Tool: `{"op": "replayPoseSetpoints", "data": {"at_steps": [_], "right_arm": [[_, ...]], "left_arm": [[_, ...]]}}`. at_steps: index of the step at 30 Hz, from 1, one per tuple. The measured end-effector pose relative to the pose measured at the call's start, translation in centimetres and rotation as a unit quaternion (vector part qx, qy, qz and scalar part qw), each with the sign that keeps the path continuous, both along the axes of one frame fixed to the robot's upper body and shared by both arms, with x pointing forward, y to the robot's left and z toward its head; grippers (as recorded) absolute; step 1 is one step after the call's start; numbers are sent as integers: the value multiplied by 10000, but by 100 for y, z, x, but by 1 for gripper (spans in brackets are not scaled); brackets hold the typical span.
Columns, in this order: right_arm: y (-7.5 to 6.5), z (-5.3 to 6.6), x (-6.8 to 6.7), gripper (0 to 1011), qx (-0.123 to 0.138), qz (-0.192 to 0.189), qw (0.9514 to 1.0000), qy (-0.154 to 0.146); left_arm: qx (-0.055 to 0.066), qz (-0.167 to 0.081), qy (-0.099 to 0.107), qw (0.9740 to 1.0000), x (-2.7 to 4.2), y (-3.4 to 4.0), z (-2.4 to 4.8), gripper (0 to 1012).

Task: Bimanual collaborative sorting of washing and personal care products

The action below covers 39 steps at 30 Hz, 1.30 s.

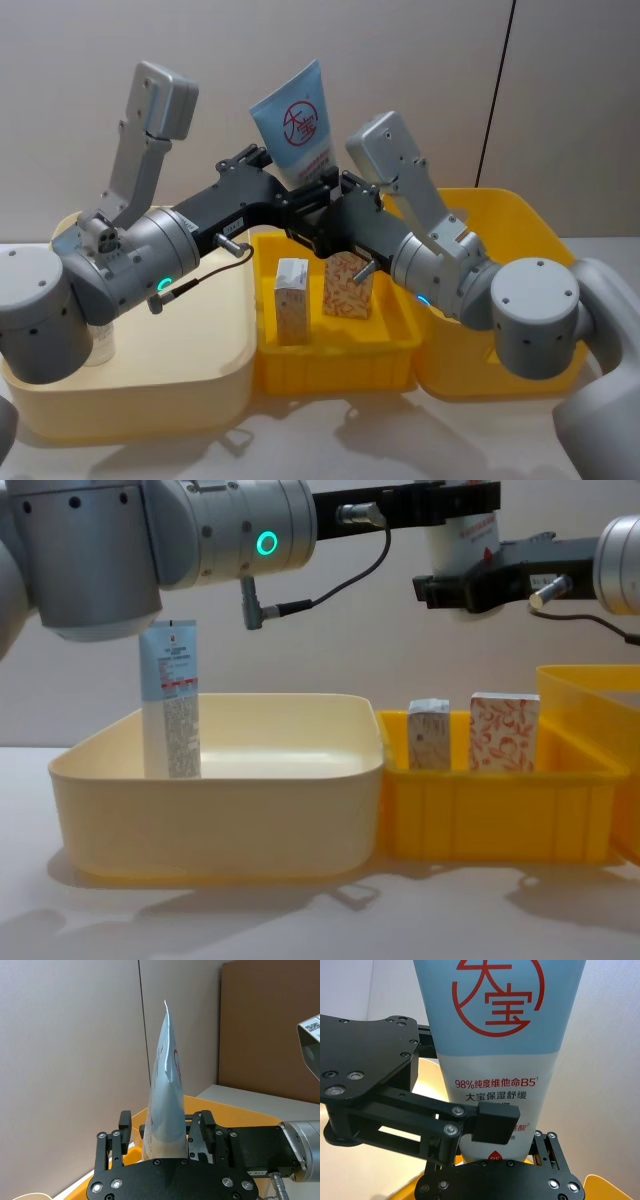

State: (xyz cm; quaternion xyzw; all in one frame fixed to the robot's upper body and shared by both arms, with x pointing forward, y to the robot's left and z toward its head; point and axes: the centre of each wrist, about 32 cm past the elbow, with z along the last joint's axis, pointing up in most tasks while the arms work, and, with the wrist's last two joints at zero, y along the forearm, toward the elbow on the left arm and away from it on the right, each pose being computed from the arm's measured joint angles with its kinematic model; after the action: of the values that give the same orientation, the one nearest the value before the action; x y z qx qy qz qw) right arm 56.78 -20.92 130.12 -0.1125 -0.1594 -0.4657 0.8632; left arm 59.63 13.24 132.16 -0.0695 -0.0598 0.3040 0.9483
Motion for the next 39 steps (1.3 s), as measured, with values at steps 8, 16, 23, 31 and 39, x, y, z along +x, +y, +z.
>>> {"op": "replayPoseSetpoints", "data": {"at_steps": [8,16,23,31,39], "right_arm": [[-12,-9,-6,666,-26,-20,10000,0],[-159,-24,-27,666,-107,-269,9996,-67],[-358,-17,-19,666,-151,-647,9977,-142],[-580,1,46,666,-65,-1215,9925,-83],[-712,22,132,666,76,-1800,9836,114]], "left_arm": [[-1,0,0,10000,0,-1,1,1003],[-2,0,-1,10000,0,-1,1,1003],[-2,0,-2,10000,0,-1,1,1003],[-4,0,-4,10000,0,-1,1,1003],[-5,1,-7,10000,0,-1,1,1003]]}}
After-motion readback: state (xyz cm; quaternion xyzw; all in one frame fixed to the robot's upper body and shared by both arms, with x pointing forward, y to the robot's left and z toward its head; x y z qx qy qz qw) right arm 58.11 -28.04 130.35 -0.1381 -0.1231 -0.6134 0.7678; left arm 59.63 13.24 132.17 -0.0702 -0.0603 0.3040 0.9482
